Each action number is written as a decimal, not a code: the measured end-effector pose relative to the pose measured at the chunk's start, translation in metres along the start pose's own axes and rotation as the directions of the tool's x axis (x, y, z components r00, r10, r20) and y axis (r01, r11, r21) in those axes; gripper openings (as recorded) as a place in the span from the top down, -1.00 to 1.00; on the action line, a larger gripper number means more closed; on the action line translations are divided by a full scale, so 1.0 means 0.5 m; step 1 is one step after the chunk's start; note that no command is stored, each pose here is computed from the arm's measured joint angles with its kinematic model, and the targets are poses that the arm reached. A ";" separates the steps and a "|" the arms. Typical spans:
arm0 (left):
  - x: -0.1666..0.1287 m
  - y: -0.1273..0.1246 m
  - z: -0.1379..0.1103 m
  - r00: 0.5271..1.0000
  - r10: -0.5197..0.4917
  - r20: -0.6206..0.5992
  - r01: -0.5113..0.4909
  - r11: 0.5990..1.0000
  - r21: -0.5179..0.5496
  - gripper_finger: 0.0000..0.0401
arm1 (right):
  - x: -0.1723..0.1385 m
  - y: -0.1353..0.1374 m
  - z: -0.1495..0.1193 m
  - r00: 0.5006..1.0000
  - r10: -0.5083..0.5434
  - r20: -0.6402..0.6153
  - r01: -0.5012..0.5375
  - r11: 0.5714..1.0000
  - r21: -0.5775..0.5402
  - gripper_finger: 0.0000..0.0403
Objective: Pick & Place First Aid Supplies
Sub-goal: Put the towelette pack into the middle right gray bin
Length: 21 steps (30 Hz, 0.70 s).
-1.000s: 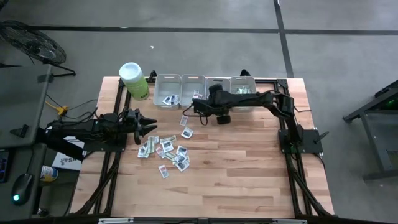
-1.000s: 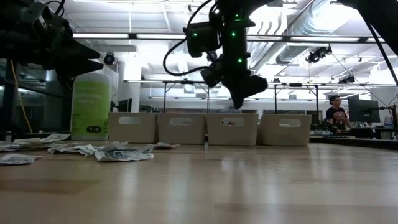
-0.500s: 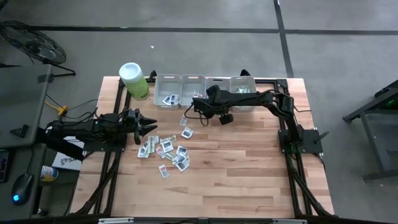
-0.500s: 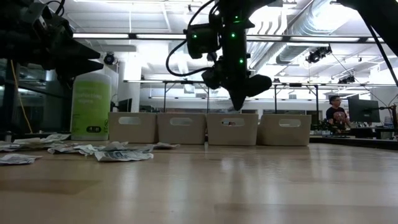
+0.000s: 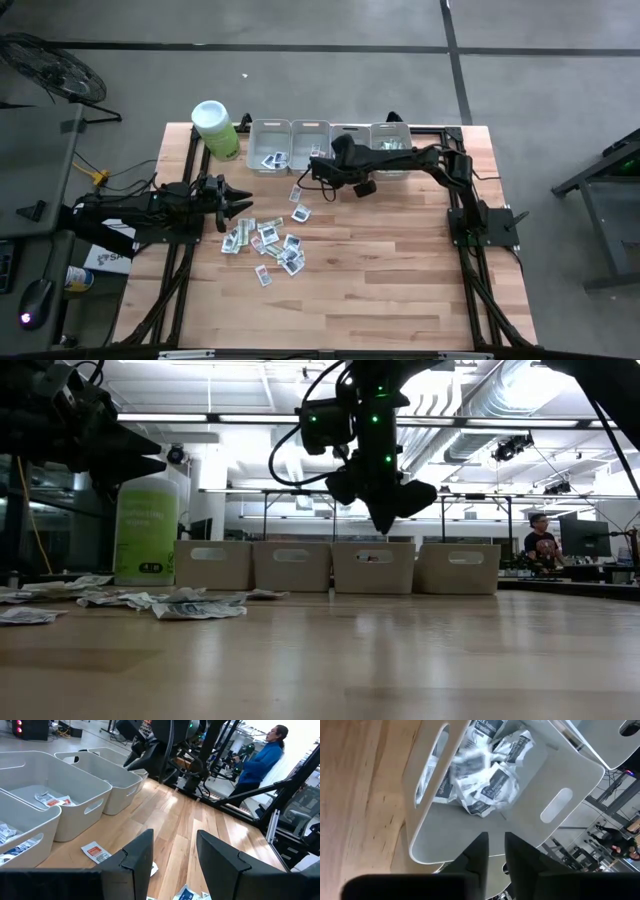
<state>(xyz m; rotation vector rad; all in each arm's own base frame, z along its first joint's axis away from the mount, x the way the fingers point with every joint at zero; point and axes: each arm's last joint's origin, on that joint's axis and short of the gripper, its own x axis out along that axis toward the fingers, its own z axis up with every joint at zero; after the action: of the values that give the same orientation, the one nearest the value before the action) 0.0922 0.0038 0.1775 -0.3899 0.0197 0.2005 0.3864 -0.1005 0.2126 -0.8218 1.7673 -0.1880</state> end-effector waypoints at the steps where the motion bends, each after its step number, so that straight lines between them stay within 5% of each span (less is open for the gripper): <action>1: 0.000 0.000 0.000 1.000 0.000 0.000 0.000 1.000 0.000 0.25 | 0.000 0.000 0.000 1.000 0.000 0.000 0.000 1.000 0.000 0.72; 14: 0.000 0.000 0.000 1.000 0.000 0.000 0.000 1.000 0.000 0.25 | -0.008 0.005 0.005 1.000 -0.028 -0.002 0.028 0.998 0.052 0.48; 21: 0.000 0.000 0.000 1.000 0.000 0.000 0.000 1.000 0.000 0.25 | -0.066 0.017 0.017 0.988 -0.069 0.136 0.045 0.985 0.169 0.47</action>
<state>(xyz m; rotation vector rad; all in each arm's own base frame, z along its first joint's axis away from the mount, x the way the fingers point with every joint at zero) 0.0922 0.0038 0.1775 -0.3898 0.0202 0.2006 0.3948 -0.0715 0.2309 -0.7472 1.5738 -0.3039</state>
